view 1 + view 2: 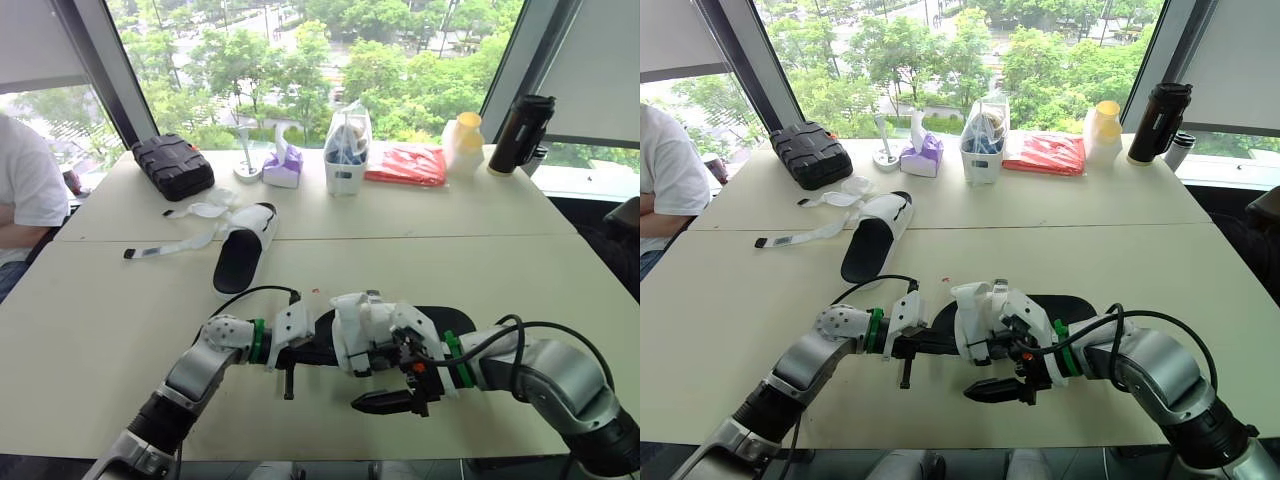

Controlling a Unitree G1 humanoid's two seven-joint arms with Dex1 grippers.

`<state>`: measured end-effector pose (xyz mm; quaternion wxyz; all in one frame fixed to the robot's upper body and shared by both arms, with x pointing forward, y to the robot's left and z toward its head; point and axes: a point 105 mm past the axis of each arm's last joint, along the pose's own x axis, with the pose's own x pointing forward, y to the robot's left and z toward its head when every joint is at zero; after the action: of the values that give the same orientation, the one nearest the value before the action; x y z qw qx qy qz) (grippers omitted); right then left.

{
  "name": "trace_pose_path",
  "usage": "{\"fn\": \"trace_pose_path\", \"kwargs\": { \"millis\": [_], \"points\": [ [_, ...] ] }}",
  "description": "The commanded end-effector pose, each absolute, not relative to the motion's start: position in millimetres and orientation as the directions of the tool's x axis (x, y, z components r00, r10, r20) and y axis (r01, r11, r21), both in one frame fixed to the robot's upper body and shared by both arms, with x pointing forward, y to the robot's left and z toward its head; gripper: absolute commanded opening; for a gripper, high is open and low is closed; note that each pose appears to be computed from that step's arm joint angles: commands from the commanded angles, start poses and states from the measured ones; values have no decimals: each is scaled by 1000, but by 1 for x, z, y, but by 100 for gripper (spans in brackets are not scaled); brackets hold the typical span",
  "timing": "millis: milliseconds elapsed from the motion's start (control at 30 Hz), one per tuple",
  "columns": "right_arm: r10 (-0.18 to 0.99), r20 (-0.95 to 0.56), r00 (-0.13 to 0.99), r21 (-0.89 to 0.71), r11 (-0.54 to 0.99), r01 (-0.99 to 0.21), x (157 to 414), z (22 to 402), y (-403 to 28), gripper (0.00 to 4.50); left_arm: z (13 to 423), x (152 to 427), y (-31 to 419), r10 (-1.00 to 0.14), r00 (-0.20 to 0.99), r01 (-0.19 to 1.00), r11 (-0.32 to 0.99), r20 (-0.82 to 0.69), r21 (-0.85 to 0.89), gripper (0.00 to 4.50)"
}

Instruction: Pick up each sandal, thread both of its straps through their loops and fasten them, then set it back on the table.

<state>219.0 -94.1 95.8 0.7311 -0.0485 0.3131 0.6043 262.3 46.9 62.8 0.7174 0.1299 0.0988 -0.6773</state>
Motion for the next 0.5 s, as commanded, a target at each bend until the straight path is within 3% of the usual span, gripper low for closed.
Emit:
{"fn": "trace_pose_path", "kwargs": {
  "millis": [33, 67, 267, 500],
  "points": [
    [861, -500, 94, 264, 255, -930, 226, 103, -89, 331, 14, 240, 51, -891, -11, 995, 33, -454, -89, 0],
    [855, -509, 96, 263, 261, -929, 227, 100, -90, 301, 14, 240, 50, -891, -12, 995, 32, -453, -89, 0],
    [844, -527, 103, 262, 276, -925, 230, 93, -91, 3, 14, 240, 49, -893, -13, 996, 30, -450, -89, 0],
    [840, -539, 58, 299, 255, -919, 222, 87, -93, 3, 14, 240, 49, -893, -13, 995, 31, -450, -90, 0]
  ]
}}
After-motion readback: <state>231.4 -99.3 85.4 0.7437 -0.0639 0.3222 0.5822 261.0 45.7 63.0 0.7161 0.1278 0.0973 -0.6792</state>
